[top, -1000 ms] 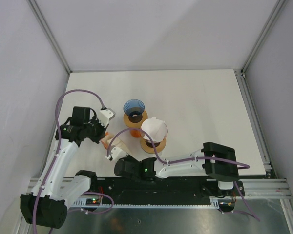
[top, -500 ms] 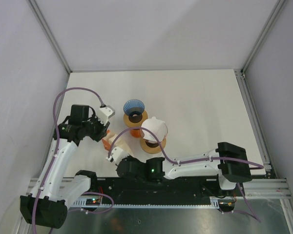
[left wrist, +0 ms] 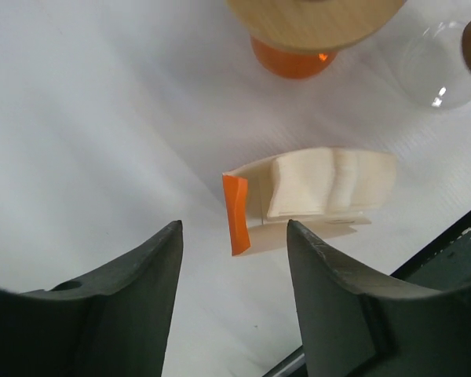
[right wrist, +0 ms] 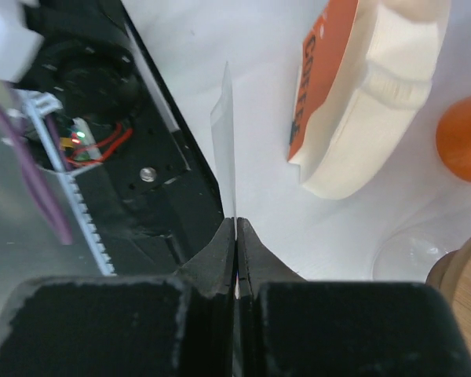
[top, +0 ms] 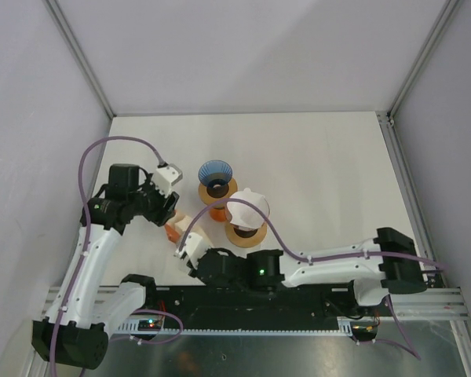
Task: Place the coffee filter in the dripper
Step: Pick up the coffee filter from the coffee filter holder.
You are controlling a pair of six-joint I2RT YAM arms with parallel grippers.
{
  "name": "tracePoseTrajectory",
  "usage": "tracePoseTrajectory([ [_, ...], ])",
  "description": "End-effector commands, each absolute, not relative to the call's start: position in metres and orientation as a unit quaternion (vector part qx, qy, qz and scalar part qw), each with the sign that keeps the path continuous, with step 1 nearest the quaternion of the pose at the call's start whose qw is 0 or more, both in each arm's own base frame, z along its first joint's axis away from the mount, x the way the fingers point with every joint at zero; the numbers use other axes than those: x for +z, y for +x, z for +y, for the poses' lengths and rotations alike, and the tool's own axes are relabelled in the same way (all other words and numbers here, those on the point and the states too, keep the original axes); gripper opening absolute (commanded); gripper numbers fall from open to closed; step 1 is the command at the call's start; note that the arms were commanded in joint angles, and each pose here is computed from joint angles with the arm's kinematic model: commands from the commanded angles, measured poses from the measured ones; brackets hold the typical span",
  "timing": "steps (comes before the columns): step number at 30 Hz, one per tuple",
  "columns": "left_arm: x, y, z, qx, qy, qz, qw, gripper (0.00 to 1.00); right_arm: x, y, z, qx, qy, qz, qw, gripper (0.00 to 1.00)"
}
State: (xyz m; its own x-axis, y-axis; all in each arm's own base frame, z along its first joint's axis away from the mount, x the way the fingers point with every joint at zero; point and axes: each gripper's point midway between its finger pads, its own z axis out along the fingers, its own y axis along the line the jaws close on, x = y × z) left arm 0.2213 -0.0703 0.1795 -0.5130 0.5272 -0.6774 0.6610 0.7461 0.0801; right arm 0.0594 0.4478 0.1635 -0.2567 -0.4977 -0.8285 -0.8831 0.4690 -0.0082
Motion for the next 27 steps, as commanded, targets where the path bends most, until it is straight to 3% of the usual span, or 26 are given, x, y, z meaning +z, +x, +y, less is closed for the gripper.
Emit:
tracePoseTrajectory([
  [1, 0.236, 0.229, -0.086, -0.116, 0.340, 0.828, 0.431, 0.62, 0.229, 0.049, 0.450, 0.331, -0.437, 0.722, 0.422, 0.00],
  [8, 0.311, 0.227, -0.102, -0.147, 0.340, 0.778, 0.507, 0.68, 0.304, 0.033, 0.436, 0.444, -0.428, 0.667, 0.418, 0.00],
  [18, 0.385, 0.188, -0.147, -0.275, 0.406, 0.682, 0.543, 0.72, 0.393, 0.076, 0.381, 0.477, -0.348, 0.629, 0.506, 0.00],
  [27, 0.424, 0.162, -0.170, -0.350, 0.463, 0.604, 0.546, 0.91, 0.411, 0.136, 0.334, 0.427, -0.305, 0.641, 0.560, 0.00],
])
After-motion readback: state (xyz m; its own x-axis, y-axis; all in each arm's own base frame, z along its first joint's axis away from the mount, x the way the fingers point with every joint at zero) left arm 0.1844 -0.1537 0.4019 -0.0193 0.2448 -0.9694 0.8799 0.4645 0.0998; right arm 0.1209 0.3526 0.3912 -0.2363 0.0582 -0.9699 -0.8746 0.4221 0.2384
